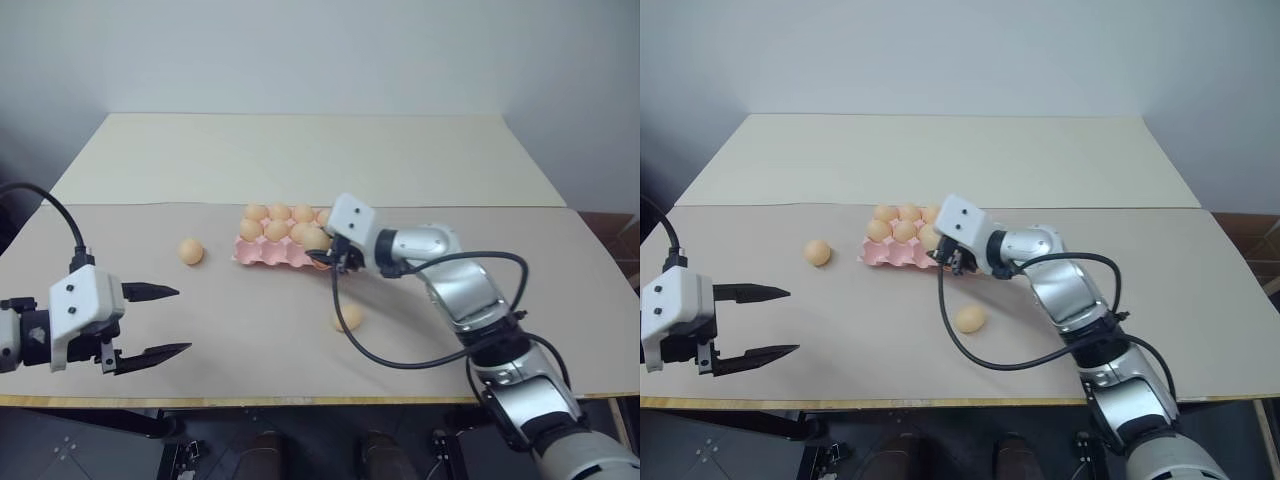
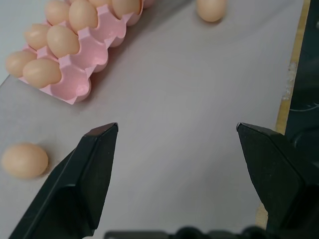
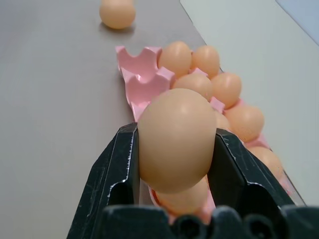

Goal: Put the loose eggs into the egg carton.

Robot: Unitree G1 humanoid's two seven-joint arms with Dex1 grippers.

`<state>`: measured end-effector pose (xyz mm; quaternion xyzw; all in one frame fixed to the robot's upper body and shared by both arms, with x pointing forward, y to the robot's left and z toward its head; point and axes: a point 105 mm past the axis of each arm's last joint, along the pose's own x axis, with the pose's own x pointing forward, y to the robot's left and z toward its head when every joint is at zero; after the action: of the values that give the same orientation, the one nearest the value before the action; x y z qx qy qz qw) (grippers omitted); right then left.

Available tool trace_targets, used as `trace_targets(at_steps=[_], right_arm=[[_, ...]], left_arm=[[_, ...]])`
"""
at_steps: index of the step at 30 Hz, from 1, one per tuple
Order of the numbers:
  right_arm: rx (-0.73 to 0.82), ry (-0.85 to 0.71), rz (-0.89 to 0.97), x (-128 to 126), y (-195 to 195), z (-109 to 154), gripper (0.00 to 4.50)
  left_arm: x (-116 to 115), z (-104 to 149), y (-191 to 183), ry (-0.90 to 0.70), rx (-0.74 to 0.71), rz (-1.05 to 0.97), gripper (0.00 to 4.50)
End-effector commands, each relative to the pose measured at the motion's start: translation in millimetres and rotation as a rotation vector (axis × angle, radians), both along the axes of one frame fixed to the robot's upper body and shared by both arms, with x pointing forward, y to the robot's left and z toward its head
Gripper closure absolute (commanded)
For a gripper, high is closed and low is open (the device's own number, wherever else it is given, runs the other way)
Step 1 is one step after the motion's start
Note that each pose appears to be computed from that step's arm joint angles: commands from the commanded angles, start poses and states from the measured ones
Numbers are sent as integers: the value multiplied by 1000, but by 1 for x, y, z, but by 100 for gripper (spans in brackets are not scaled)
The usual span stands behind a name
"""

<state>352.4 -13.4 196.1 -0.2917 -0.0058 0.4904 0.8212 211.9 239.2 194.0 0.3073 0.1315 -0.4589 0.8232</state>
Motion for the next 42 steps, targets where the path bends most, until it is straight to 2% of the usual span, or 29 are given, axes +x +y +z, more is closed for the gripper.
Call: trace_targets(at_steps=[1,11,16,19,20,29,33,42], right_arm=[[30,-78,32,4,15,17,273],[49,-83,47,22,45,8,273],[42,-92,38,29,45,4,125],[44,-110,37,30,45,6,19],[44,-115,36,30,45,6,3],[34,-157,54,20,28,18,3],[5,-151,73,2,-8,28,3],[-169,-48,112,-49,-105,23,3]], left_arm=[[-3,10,0,-53,16,4,37],[-5,8,-3,-52,11,6,37],[-4,8,-2,-53,14,9,37],[-4,8,-2,-53,16,9,37],[-4,8,-2,-54,16,9,37],[-2,9,-2,-59,14,3,37],[-2,9,-3,-63,10,1,37],[-3,8,1,-57,-1,12,37]])
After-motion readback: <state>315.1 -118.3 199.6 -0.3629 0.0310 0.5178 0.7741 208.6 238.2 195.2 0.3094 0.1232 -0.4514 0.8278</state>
